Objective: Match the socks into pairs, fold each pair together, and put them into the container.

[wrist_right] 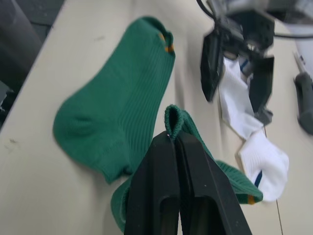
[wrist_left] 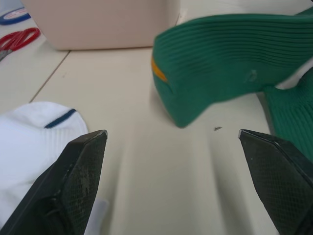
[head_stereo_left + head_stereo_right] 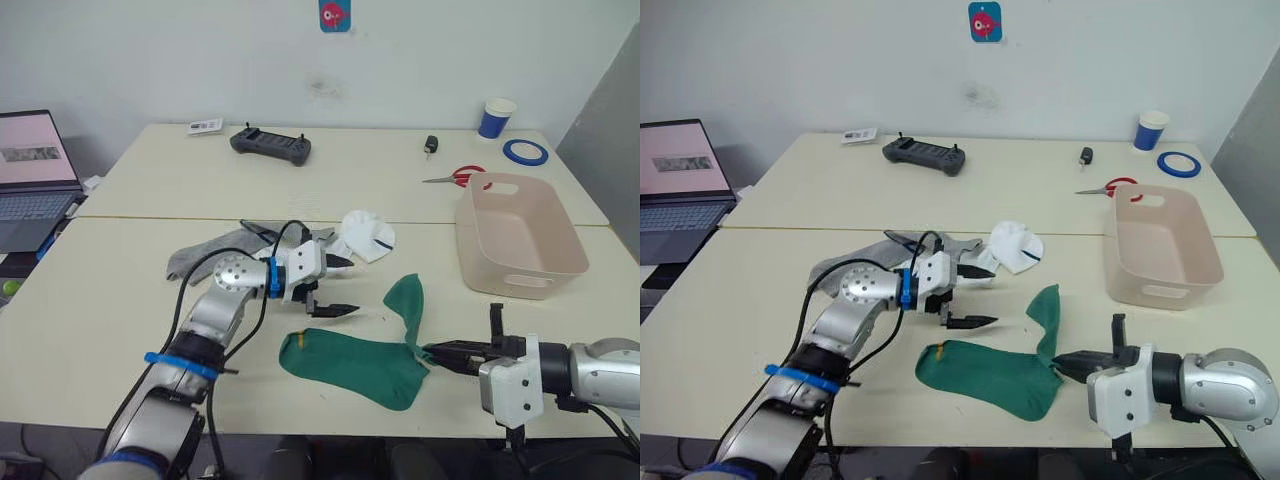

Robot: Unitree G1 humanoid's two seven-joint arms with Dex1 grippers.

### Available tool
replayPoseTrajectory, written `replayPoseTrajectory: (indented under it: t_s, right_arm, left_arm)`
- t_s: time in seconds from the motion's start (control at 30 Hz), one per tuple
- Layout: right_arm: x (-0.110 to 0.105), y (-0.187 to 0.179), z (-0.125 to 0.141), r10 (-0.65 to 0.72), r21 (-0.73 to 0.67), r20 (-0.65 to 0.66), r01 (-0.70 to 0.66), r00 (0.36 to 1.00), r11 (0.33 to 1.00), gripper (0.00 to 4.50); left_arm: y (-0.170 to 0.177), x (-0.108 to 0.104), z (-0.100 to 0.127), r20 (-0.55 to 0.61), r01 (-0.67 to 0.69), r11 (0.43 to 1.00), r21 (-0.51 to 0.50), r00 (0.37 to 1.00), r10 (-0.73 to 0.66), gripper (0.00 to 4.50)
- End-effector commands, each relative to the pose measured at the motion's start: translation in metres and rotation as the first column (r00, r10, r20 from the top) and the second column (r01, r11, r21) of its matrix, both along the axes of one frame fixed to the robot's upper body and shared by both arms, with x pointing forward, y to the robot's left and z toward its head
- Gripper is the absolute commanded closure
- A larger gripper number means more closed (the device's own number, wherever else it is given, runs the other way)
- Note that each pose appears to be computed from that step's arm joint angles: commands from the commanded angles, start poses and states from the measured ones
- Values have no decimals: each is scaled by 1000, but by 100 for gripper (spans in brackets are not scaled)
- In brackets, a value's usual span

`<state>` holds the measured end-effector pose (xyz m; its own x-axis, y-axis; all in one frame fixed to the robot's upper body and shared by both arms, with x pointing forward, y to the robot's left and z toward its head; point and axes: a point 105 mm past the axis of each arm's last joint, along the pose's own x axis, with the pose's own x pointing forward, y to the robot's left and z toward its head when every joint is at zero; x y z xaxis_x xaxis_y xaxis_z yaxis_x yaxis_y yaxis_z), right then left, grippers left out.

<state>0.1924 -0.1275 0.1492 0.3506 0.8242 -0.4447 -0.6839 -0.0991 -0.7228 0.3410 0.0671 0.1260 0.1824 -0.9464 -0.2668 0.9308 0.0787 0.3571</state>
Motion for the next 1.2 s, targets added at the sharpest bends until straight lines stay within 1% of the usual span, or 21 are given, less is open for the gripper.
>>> replayPoseTrajectory:
  t_s: [0.03,0.07,0.1,0.17,0.23,0.3,0.37,0.47,0.57,0.73,0.9,0.97,1.03,1.2]
  right_arm:
    - [13,-1,21,-80,80,40,77,996,994,447]
    - [24,-8,26,-119,68,79,114,990,991,447]
    - [39,-13,36,-155,66,141,147,978,987,447]
    - [54,-15,52,-163,66,220,152,962,986,447]
    - [58,-6,60,-102,45,271,93,957,995,447]
    - [61,7,65,-17,11,317,15,948,1000,447]
    - [65,17,70,38,-1,345,-40,938,999,447]
    - [78,36,82,109,-6,402,-116,909,993,447]
    - [87,53,94,155,1,443,-174,883,985,447]
    - [91,78,113,198,40,497,-250,845,967,447]
    - [98,93,128,202,66,561,-287,803,956,447]
    - [97,96,127,206,77,578,-303,790,950,447]
    - [96,95,114,218,75,574,-316,789,946,447]
    - [82,70,47,306,-30,499,-337,811,941,447]
  left_arm:
    - [-2,4,10,19,21,999,-30,1000,-20,0]
    - [-3,4,12,12,19,999,-43,1000,-19,0]
    - [-2,2,12,6,17,998,-54,1000,-16,0]
    - [2,-2,10,3,14,998,-56,1000,-14,0]
    - [8,-4,9,-4,-2,998,-57,1000,2,0]
    - [21,-5,12,-23,-43,997,-63,999,42,0]
    - [31,-4,15,-37,-86,994,-69,996,84,0]
    - [53,-1,23,-79,-171,981,-91,983,164,0]
    - [66,-5,25,-92,-211,974,-84,975,203,0]
    - [84,-30,16,-128,-219,975,-22,968,215,0]
    - [110,-33,19,-142,-318,948,-19,939,313,0]
    - [119,-34,19,-144,-350,937,-10,928,345,0]
    - [125,-35,17,-140,-377,926,-2,917,373,0]
    - [113,-39,11,-135,-355,935,0,926,352,0]
